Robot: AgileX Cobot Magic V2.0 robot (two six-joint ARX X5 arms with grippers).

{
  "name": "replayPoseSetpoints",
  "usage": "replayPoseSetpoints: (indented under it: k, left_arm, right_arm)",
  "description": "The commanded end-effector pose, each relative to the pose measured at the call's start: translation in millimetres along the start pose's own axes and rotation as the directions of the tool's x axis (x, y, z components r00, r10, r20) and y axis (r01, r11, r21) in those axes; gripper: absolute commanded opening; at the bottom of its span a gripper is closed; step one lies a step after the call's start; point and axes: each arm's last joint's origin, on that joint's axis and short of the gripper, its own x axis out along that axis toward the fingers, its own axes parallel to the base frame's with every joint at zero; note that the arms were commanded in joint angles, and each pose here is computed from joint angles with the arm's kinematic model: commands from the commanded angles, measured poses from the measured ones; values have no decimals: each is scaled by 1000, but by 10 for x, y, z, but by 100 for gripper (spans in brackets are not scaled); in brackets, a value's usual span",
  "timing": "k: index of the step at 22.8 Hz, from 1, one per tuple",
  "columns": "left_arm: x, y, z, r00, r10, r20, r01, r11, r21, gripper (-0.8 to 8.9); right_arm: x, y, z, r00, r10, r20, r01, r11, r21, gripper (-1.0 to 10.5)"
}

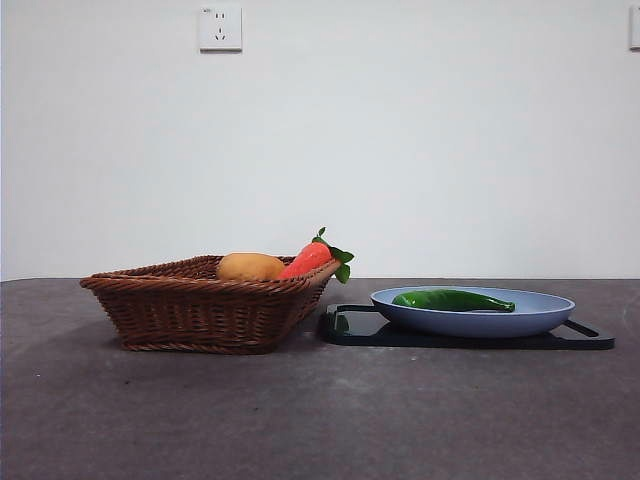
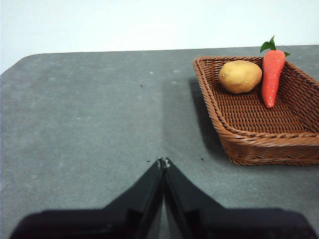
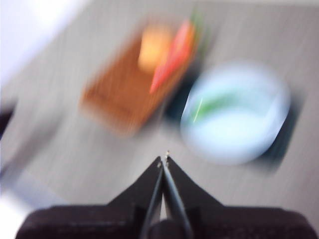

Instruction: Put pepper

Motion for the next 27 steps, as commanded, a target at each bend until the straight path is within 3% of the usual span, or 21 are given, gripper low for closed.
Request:
replayPoseSetpoints:
  k: [1, 3, 6, 12, 20, 27]
  left_arm:
    - [0, 4, -7, 1000, 6, -3, -6, 1000, -7, 8]
    - [0, 4, -7, 1000, 6, -3, -6, 1000, -7, 8]
    - [0, 4, -7, 1000, 6, -3, -6, 1000, -7, 8]
    - [0, 4, -7, 1000, 5, -3, -5, 1000, -7, 8]
    - [0, 3, -7, 1000, 5, -3, -5, 1000, -7, 8]
    - [0, 3, -7, 1000, 5, -3, -5, 1000, -7, 8]
  right_arm:
    - [-21, -34, -91, 982, -48, 181, 56, 998, -41, 11]
    - [80, -103, -322, 952, -86, 295, 110, 992, -65, 11]
    - [322, -248, -758, 891, -213, 402, 247, 968, -35, 11]
    - [673, -409, -1385, 815, -292, 501, 314, 948, 41, 11]
    - [976, -526, -1920, 836, -315, 448, 310, 947, 87, 11]
    - [1100, -572, -2126, 867, -323, 380, 294, 946, 132, 11]
